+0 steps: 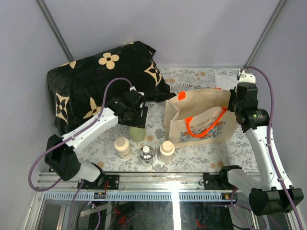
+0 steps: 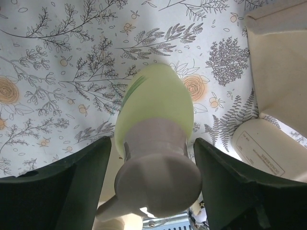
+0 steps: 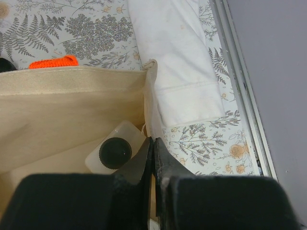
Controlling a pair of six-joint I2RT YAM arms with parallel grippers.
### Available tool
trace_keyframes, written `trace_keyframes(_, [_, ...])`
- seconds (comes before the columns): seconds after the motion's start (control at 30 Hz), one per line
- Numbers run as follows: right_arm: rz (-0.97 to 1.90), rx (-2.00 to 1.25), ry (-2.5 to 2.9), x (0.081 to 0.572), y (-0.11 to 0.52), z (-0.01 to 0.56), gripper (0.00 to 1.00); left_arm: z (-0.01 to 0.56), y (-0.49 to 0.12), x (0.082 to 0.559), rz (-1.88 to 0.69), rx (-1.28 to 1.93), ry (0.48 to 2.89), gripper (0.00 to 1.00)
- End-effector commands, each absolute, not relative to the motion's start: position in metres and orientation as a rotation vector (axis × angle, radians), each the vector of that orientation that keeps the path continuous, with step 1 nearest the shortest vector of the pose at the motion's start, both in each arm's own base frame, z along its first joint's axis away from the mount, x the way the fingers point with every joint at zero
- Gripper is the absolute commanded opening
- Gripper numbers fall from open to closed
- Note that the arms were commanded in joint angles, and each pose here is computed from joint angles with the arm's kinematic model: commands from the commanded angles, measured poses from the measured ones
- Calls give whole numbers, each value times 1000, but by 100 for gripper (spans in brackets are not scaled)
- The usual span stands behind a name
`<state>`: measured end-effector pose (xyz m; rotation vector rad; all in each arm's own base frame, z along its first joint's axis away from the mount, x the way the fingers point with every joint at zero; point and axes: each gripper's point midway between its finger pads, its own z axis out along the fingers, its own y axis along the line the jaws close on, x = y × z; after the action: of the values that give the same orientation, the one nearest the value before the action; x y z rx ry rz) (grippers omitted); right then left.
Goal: Place the personal care products into the canvas bag
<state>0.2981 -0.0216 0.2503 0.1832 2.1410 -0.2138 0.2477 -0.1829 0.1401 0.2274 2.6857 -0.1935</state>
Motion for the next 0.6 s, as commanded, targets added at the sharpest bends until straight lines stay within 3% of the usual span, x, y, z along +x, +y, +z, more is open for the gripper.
trace_keyframes(0.0, [-276,174,2215,281,-30,238,0,152,-194,267,-222,236,2622,65])
trace_keyframes(0.17, [-283,172,2217,280,-31,237,0,151,-193,265,-221,250,2638,33])
trace_keyframes(0.33, [-283,170,2223,280,-30,235,0,154,-190,261,-210,257,2649,10])
trace_keyframes(0.43, [-283,169,2226,280,-30,234,0,164,-191,263,-218,254,2627,1])
trace_keyframes(0.57, [-282,166,2232,279,-30,231,0,190,-194,270,-231,248,2589,0])
